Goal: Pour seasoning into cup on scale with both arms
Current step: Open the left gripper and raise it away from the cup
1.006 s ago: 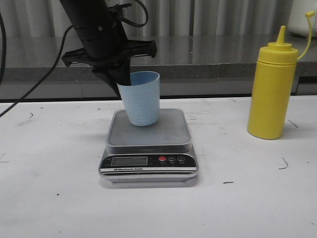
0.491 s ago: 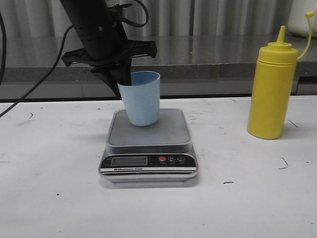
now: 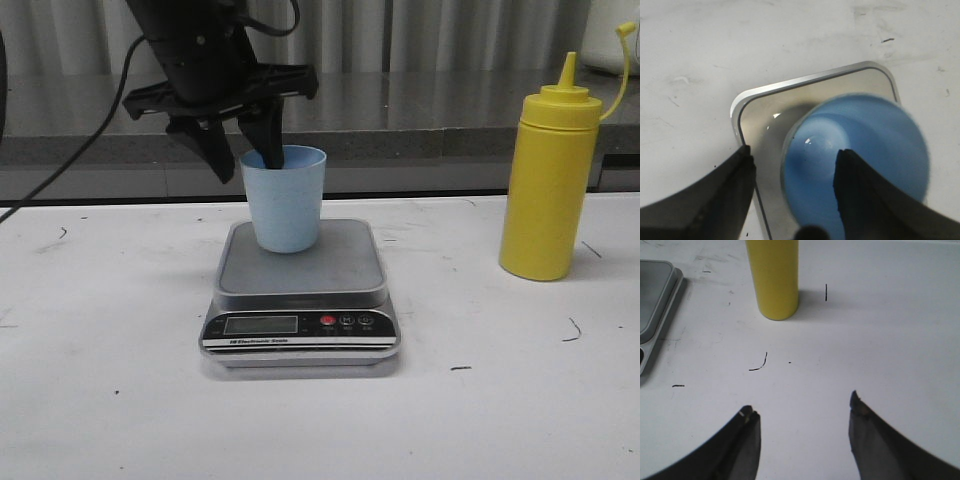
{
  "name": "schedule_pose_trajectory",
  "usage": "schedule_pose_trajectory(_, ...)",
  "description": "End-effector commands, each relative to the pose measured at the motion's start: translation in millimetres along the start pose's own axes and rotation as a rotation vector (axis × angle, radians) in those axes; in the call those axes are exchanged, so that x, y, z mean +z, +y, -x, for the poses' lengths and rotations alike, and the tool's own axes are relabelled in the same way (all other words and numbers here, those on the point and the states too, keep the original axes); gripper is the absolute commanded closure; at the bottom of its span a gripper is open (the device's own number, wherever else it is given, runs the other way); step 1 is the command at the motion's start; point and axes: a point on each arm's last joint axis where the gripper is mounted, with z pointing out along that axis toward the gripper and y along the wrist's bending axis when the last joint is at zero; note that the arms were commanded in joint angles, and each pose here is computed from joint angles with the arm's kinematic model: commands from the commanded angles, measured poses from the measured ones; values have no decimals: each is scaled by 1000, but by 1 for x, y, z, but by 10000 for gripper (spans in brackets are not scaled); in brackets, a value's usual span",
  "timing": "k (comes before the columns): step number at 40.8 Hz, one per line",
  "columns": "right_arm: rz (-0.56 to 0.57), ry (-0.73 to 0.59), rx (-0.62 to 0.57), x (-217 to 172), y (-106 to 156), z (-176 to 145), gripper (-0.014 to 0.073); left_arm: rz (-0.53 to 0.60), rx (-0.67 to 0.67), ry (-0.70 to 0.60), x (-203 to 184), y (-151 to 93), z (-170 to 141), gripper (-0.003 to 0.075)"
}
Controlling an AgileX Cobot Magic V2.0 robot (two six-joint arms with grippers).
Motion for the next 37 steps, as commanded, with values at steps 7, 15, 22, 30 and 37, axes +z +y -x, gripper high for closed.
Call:
schedule_pose_trajectory(7,-9,-82,-18,-3,-1,13,171,45,155,-247,-106,-8,15,356)
schedule_pose_trajectory(15,-9,-82,-18,-3,-1,13,171,111,243,-348,-169,1,-9,356)
schedule_pose_trajectory(22,-9,-82,-18,-3,-1,13,171,103,265,-429,-200,9,-49,356)
schedule_pose_trajectory(30,-9,-82,-18,-3,-1,13,171,100,277,-480,-220,23,-104,356)
schedule_pose_trajectory(37,-9,-82,-18,-3,-1,13,171,99,278,-483,-227,36,-151,356)
